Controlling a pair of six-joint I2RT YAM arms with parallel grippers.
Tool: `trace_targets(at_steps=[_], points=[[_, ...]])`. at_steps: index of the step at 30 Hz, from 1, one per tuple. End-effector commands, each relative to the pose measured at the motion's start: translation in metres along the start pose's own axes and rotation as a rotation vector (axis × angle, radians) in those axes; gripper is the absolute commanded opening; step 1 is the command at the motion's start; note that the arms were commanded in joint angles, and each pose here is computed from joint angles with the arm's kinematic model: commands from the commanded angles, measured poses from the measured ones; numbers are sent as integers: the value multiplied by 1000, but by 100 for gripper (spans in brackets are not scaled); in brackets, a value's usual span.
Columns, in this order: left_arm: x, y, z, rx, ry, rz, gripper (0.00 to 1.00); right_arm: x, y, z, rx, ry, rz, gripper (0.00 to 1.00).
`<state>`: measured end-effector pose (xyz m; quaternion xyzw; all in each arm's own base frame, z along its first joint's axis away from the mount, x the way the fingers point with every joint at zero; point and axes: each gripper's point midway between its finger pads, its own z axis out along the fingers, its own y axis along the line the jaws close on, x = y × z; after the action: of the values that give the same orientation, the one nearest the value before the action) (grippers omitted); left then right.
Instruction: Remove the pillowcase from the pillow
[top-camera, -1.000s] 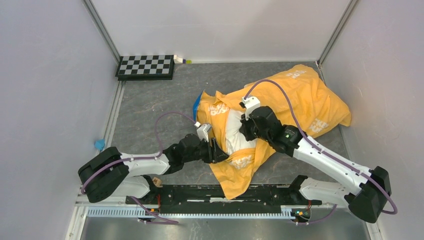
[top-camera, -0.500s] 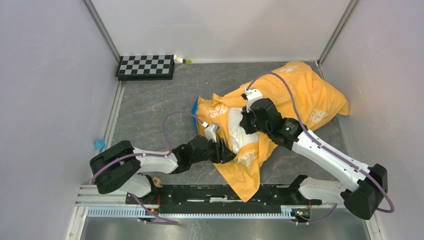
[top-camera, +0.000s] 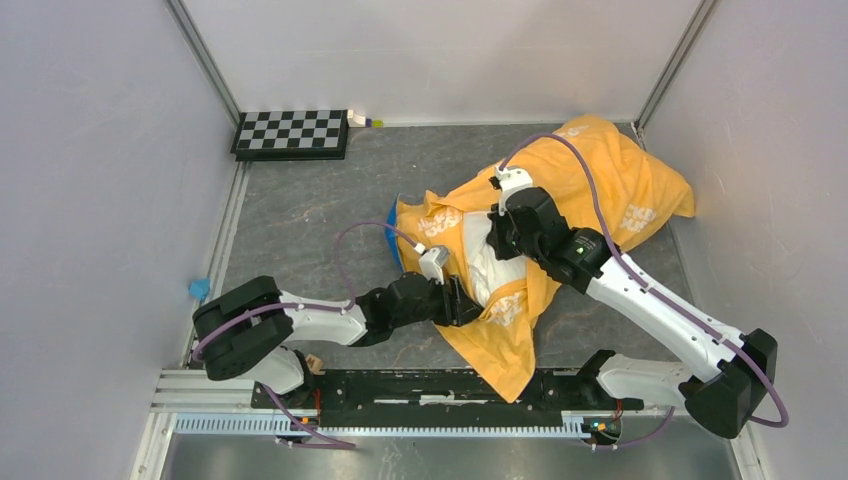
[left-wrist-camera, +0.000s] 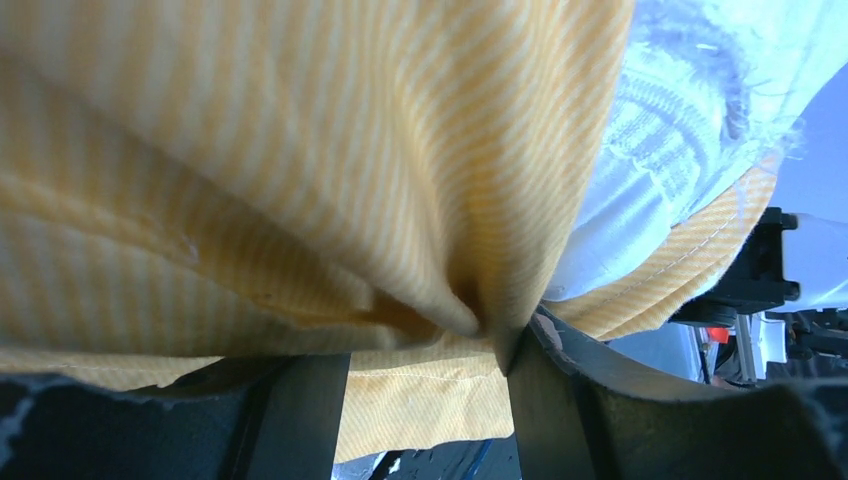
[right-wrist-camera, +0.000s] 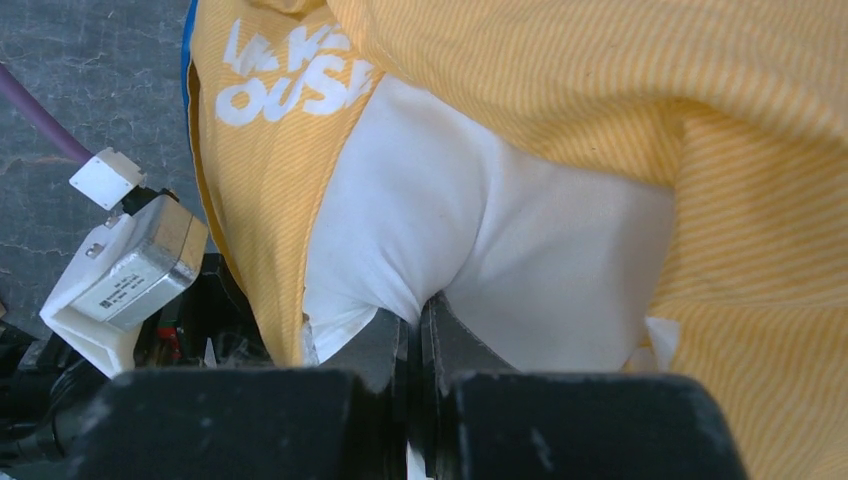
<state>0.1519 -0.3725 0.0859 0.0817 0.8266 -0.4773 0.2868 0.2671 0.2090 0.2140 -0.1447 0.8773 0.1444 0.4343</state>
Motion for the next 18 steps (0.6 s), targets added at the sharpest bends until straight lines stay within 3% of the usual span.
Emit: trace_targets(at_steps=[1,9,13,18], points=[[88,22,-18,-104,326,30,62,-174,4,-61,-24,-609,217,0],[55,-62,-22,52,242,75,71,-131,3,-27,-34,-530,228,0],[60,-57,-22,43,261,76,66,-124,5,-21,-41,-516,231,0],[82,-26,-15,-27,308,51,55,-153,7,-39,-41,-574,230,0]])
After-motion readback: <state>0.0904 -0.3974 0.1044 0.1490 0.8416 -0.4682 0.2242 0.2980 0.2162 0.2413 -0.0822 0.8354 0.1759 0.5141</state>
